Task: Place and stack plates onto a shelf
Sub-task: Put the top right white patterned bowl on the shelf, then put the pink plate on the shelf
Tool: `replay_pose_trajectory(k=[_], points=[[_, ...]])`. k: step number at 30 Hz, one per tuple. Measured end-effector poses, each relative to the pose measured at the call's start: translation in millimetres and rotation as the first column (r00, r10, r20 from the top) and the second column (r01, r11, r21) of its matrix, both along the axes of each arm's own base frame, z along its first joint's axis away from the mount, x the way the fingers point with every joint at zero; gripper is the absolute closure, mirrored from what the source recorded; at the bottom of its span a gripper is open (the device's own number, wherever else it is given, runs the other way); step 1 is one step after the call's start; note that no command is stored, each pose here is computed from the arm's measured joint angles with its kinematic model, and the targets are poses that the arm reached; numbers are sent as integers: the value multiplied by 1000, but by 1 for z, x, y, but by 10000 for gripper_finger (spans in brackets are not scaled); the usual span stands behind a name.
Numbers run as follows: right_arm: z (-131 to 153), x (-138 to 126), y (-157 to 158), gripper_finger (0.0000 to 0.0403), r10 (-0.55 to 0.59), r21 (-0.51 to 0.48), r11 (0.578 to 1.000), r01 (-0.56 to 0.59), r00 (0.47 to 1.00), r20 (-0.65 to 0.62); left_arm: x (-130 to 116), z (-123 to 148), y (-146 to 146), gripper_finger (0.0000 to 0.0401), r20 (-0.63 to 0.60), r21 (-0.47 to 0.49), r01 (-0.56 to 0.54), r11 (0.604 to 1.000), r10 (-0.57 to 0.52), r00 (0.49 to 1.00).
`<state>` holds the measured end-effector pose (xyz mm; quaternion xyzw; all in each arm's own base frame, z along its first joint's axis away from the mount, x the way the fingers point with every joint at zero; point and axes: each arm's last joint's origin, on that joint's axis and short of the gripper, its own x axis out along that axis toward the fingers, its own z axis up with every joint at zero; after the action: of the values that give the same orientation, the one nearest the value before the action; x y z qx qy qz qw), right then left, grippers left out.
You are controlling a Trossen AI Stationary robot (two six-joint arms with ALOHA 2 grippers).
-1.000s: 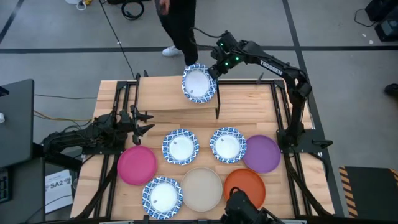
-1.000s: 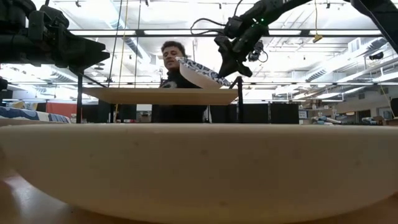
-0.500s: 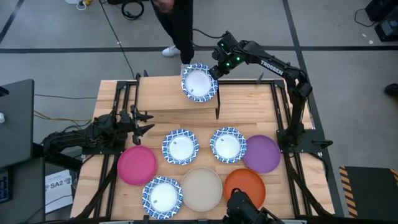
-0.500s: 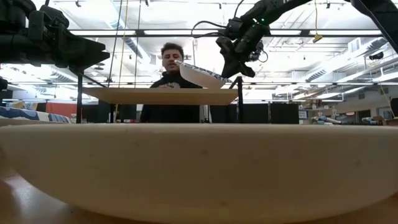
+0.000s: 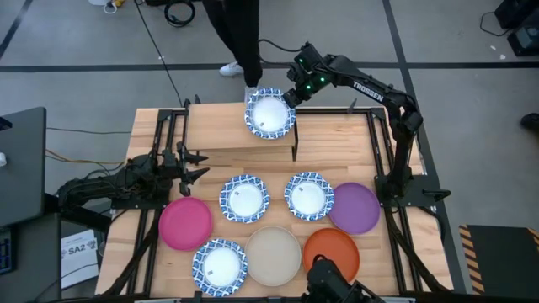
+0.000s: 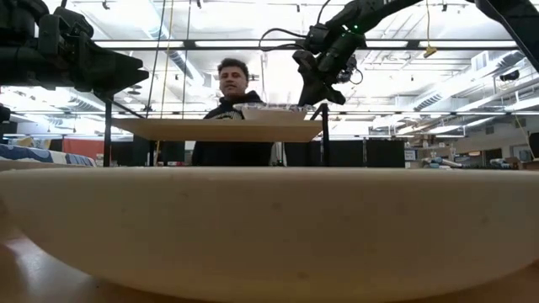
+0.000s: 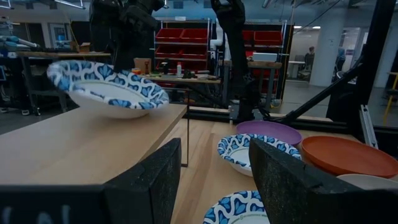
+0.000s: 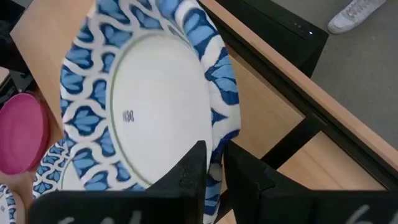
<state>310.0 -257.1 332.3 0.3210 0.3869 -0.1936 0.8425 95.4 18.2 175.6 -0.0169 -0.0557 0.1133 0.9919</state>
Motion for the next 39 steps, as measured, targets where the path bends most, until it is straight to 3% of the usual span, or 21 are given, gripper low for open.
replay_pose_trajectory(k=[20,32,39], points=[[0,-1,-3,255,-25,-76,997,22,999,-40,0,0,0,205,0,0,0,1000,0,1000],[0,-2,-4,253,-9,-89,996,5,999,-43,0,0,0,205,0,0,0,1000,0,1000],[20,-16,1,254,-9,-118,993,8,1000,-12,0,0,0,205,1,0,0,1000,0,1000]])
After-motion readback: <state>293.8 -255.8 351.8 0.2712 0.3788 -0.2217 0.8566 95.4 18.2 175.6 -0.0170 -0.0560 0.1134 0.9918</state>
